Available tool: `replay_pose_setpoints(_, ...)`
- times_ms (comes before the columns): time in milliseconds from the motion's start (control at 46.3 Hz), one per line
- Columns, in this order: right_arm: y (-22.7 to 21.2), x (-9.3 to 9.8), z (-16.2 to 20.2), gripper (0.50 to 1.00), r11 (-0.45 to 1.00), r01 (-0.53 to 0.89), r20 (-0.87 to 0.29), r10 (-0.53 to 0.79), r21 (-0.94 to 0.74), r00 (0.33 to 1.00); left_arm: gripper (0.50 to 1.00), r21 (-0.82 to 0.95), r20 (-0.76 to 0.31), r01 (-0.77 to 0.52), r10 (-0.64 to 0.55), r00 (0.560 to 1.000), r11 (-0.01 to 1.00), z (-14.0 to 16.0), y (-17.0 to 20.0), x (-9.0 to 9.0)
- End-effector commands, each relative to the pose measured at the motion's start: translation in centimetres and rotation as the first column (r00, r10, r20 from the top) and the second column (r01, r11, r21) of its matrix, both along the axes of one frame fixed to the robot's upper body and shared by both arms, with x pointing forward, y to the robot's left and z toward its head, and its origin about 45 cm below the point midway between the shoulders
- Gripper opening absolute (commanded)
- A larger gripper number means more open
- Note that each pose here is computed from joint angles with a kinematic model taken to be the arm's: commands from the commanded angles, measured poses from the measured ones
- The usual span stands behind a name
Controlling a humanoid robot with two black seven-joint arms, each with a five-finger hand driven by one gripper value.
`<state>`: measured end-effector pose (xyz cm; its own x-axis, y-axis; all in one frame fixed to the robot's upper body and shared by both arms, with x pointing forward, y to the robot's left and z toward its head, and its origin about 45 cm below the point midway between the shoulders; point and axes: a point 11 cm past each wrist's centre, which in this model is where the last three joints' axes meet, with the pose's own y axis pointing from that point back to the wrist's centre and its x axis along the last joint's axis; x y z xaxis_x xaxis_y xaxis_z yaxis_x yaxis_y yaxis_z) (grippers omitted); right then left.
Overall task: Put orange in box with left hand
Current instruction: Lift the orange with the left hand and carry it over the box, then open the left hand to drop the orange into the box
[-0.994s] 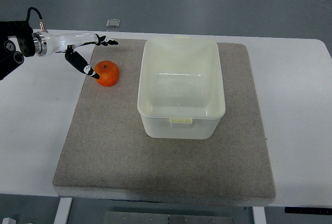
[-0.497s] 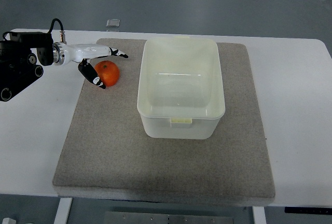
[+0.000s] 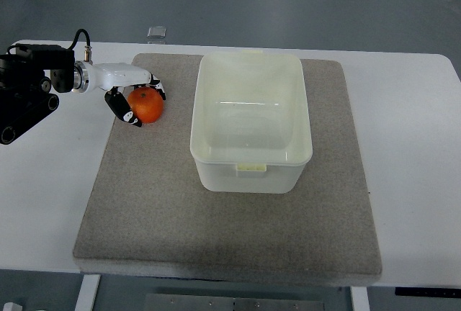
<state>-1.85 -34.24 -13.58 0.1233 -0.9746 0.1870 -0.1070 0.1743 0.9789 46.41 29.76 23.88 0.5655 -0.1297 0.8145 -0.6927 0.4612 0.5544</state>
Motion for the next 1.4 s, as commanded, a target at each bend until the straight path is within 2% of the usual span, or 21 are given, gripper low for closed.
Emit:
replay_pose_setpoints(0,0.0,0.0,0.0,0.932,1.000,0.000,0.000,0.000,0.000,1.000,0.500,-0.004,0.015,-0.001,0.001,1.000,1.000,0.8,0.0,0.3)
replay_pose_setpoints(86,0.0,0.0,0.0,0.932,1.000,0.000,0.000,0.000,0.000,1.000,0.500,-0.020,0.044,0.006,-0.006,0.999,1.000,2.3,-0.4,0.8)
replay_pose_setpoints(259,0.0,0.0,0.0,0.932,1.000,0.000,0.000,0.000,0.000,1.000,0.500,-0.028,0.137,0.037,-0.032,0.990,0.999,8.1,-0.4,1.6)
replay_pose_setpoints(475,0.0,0.0,0.0,0.932,1.000,0.000,0.000,0.000,0.000,1.000,0.500,-0.075,0.173,0.138,-0.124,0.977,0.988,13.0,-4.0,1.2)
replay_pose_setpoints(691,0.0,0.0,0.0,0.932,1.000,0.000,0.000,0.000,0.000,1.000,0.500,-0.136,0.172,0.281,-0.256,0.951,0.950,16.3,-9.4,-0.4)
replay_pose_setpoints(929,0.0,0.0,0.0,0.932,1.000,0.000,0.000,0.000,0.000,1.000,0.500,-0.145,0.148,0.413,-0.393,0.908,0.899,14.6,-16.1,-1.9)
replay_pose_setpoints(1145,0.0,0.0,0.0,0.932,1.000,0.000,0.000,0.000,0.000,1.000,0.500,-0.031,0.139,0.463,-0.455,0.880,0.886,11.8,-18.4,-2.3)
replay_pose_setpoints(1275,0.0,0.0,0.0,0.932,1.000,0.000,0.000,0.000,0.000,1.000,0.500,-0.033,0.132,0.470,-0.463,0.877,0.882,10.7,-18.9,-2.5)
replay_pose_setpoints(1383,0.0,0.0,0.0,0.932,1.000,0.000,0.000,0.000,0.000,1.000,0.610,-0.043,0.127,0.471,-0.463,0.877,0.881,10.3,-19.3,-2.5)
